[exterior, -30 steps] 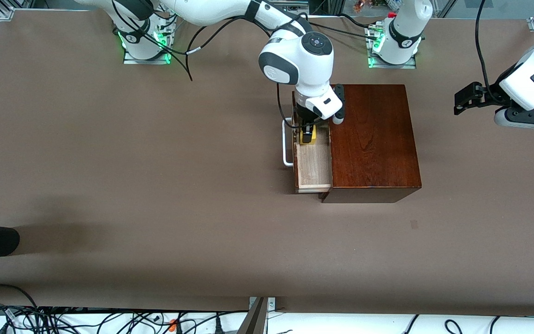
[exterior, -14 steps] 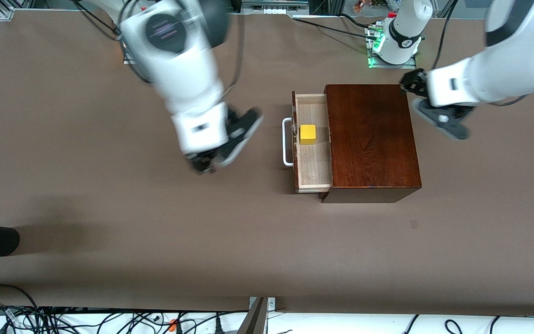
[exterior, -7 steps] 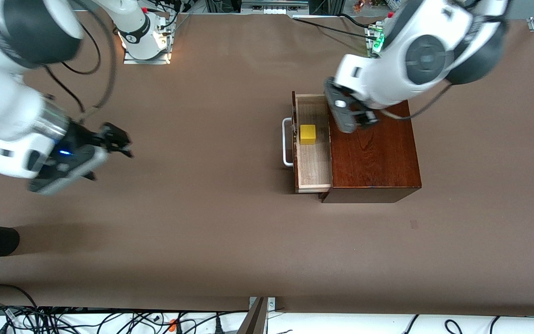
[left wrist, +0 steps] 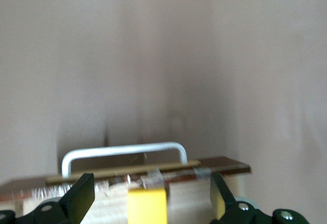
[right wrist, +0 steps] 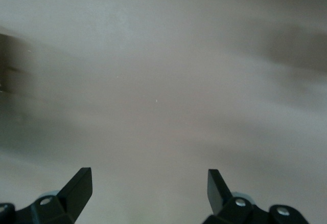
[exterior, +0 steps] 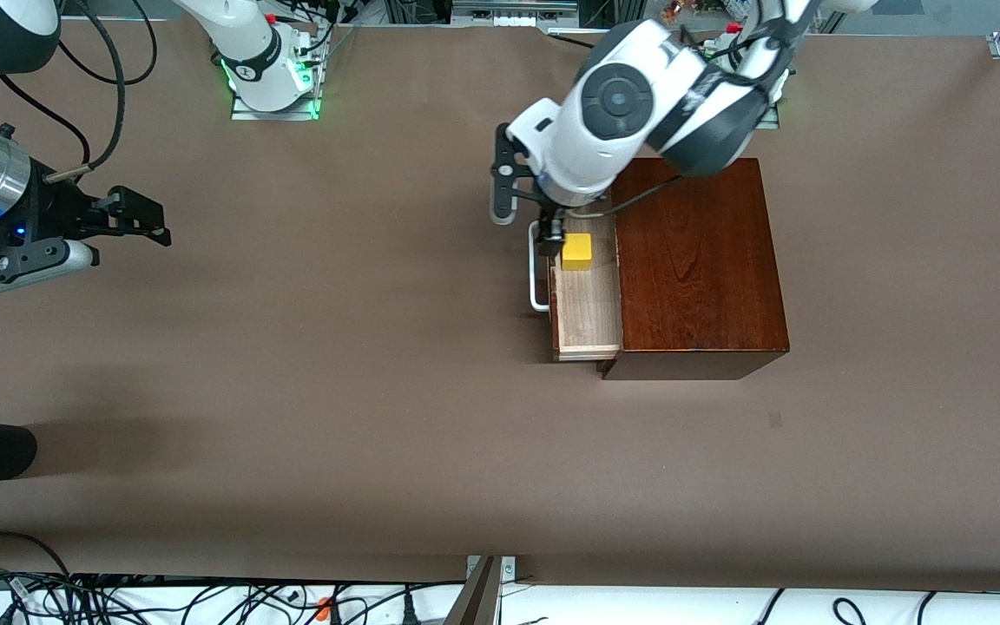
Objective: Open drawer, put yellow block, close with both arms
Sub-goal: 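Push the drawer shut with the left gripper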
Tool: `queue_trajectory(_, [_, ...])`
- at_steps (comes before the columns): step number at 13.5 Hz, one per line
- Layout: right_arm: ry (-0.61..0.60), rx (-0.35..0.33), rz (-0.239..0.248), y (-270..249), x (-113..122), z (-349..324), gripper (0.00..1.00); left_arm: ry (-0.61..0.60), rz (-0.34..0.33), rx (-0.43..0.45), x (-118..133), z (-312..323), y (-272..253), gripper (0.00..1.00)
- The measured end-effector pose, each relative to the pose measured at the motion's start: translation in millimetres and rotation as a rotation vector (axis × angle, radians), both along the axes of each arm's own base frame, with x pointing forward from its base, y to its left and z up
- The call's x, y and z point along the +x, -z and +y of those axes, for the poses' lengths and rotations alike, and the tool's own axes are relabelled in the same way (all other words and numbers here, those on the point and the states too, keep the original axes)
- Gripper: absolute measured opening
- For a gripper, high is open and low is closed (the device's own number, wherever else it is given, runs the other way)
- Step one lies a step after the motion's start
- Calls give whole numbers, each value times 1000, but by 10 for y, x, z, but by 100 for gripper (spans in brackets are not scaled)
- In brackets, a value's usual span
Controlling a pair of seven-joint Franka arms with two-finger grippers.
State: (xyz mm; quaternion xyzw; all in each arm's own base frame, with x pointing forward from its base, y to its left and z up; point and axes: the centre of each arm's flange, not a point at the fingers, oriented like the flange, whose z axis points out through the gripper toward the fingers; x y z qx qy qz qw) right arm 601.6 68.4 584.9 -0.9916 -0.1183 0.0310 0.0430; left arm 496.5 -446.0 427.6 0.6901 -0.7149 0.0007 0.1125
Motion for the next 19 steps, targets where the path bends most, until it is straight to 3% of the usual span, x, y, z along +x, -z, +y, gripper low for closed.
queue_trajectory(4, [10,-17,7,39,-8,-15,100,47,-36,1,-90,-356,494,100])
queue_trajectory(10, [34,-25,-14,-34,-10,-147,100,69,-65,54,42,-351,1100,100])
queue_trajectory(13, [33,-23,-44,-57,22,-131,100,96,-84,90,47,-333,1266,100])
queue_trajectory(19, [59,-27,-48,-62,37,-274,100,127,-103,113,16,-371,1367,100])
